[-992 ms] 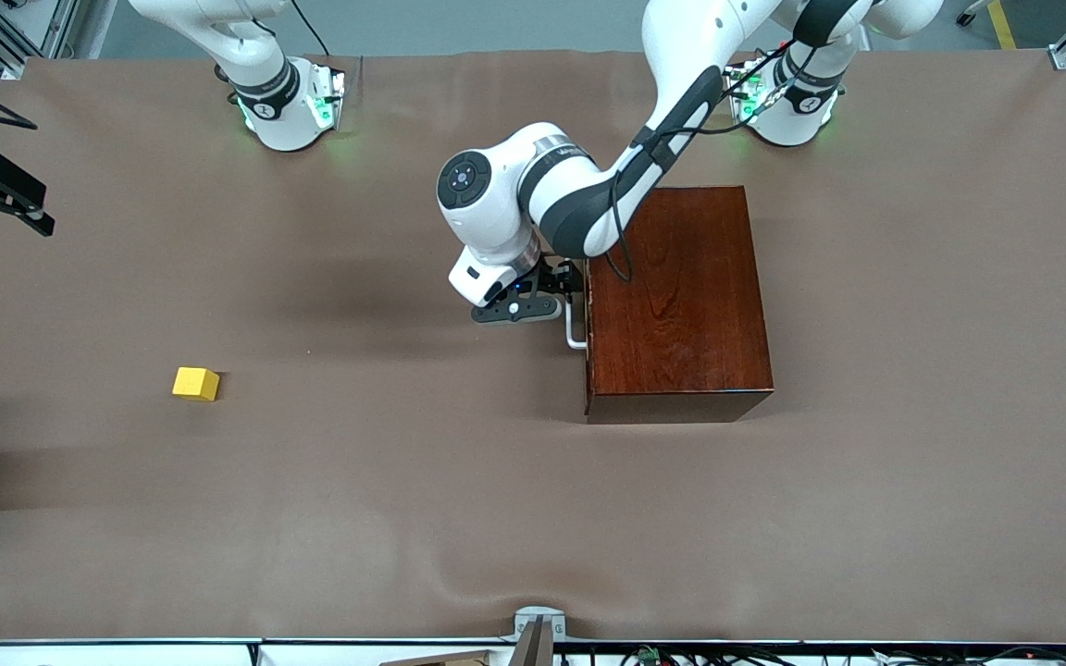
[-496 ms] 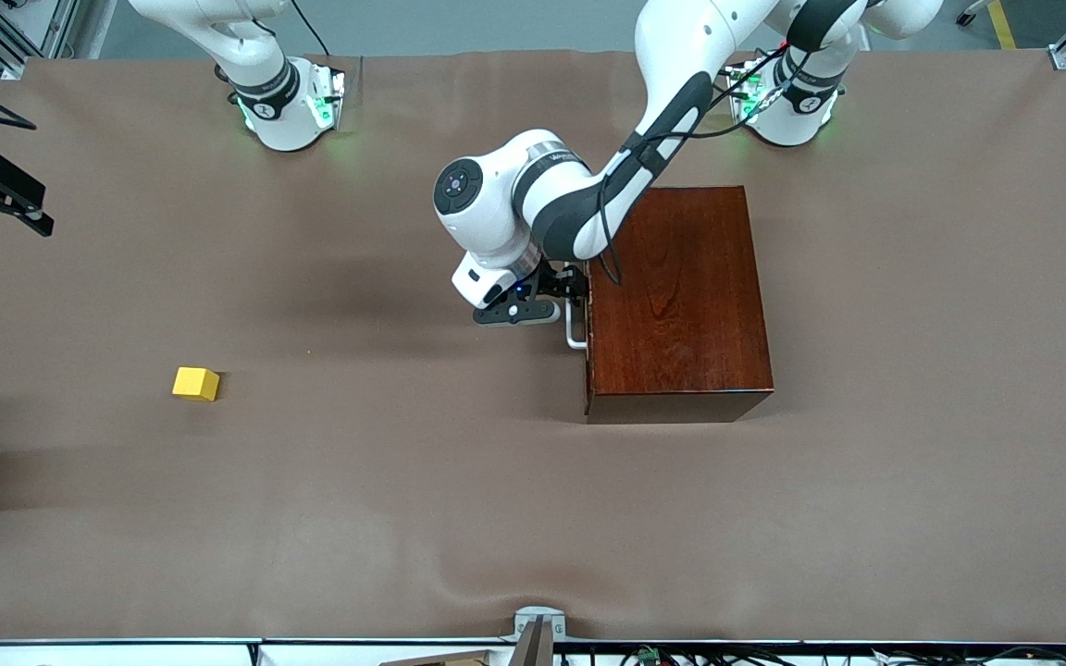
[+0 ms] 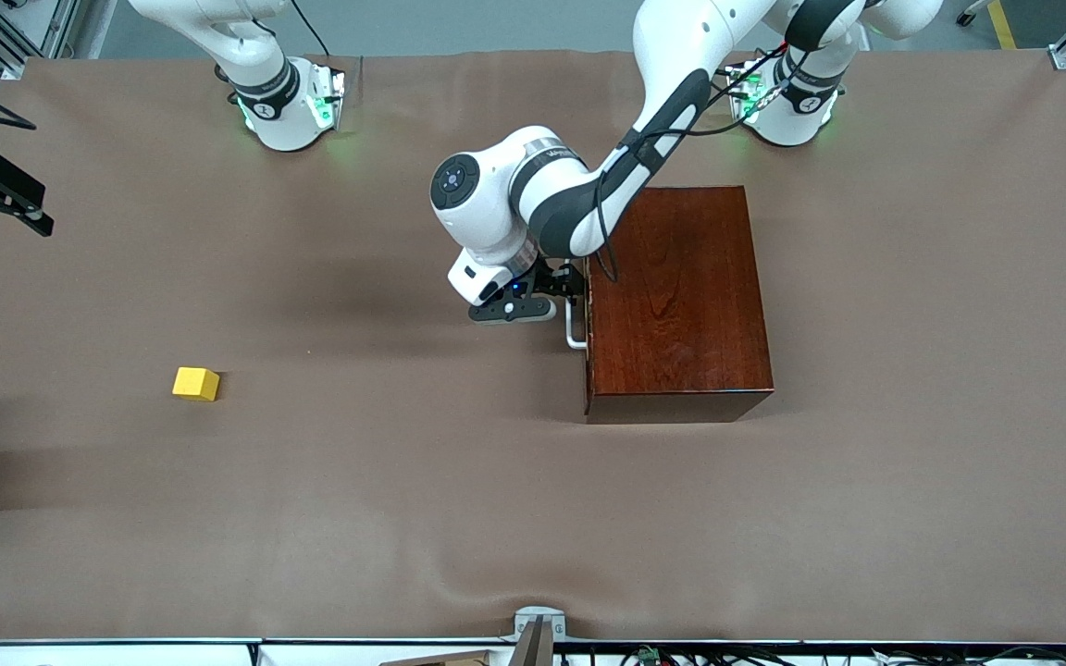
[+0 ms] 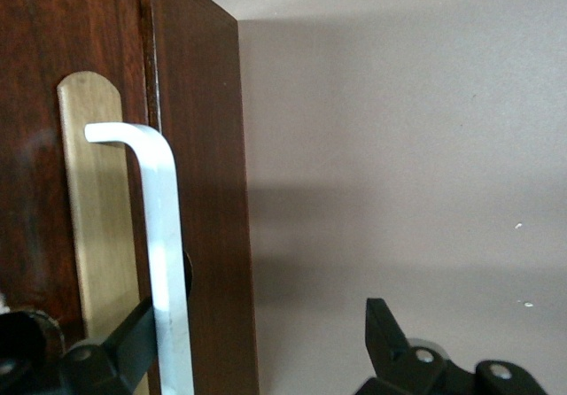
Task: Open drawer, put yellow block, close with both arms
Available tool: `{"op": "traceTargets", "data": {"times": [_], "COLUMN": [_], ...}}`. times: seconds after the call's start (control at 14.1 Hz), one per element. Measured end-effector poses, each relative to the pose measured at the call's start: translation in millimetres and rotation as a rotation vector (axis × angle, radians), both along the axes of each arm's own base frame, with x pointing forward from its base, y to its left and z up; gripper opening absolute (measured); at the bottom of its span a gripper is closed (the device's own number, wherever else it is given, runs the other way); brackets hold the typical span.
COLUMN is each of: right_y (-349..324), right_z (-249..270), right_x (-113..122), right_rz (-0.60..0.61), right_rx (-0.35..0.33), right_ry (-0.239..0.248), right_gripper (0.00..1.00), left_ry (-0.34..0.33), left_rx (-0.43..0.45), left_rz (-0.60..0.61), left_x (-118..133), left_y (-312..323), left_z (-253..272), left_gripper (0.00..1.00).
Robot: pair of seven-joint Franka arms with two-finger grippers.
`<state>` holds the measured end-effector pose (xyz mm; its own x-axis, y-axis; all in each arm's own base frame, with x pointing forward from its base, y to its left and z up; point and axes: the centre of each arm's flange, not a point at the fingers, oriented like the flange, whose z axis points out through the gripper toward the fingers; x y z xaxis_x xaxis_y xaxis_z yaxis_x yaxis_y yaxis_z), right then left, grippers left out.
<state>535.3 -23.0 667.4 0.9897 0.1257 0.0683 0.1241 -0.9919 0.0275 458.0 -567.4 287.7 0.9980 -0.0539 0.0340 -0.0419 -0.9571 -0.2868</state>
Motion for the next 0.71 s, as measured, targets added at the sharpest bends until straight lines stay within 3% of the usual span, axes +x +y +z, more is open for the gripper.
{"op": "traceTargets", "data": {"times": [0.71], "right_y": [0], "right_z": [-2], "right_x": [2], "right_rz": [-0.001], "right_rx": [0.000], "right_ry": [0.001], "right_gripper": [1.00], "left_ry": [-0.054], "left_rx": [-0.110], "left_rz": [0.079], "left_x": [-2], "left_y": [-17], "left_z": [8], "left_gripper": [1.00]}}
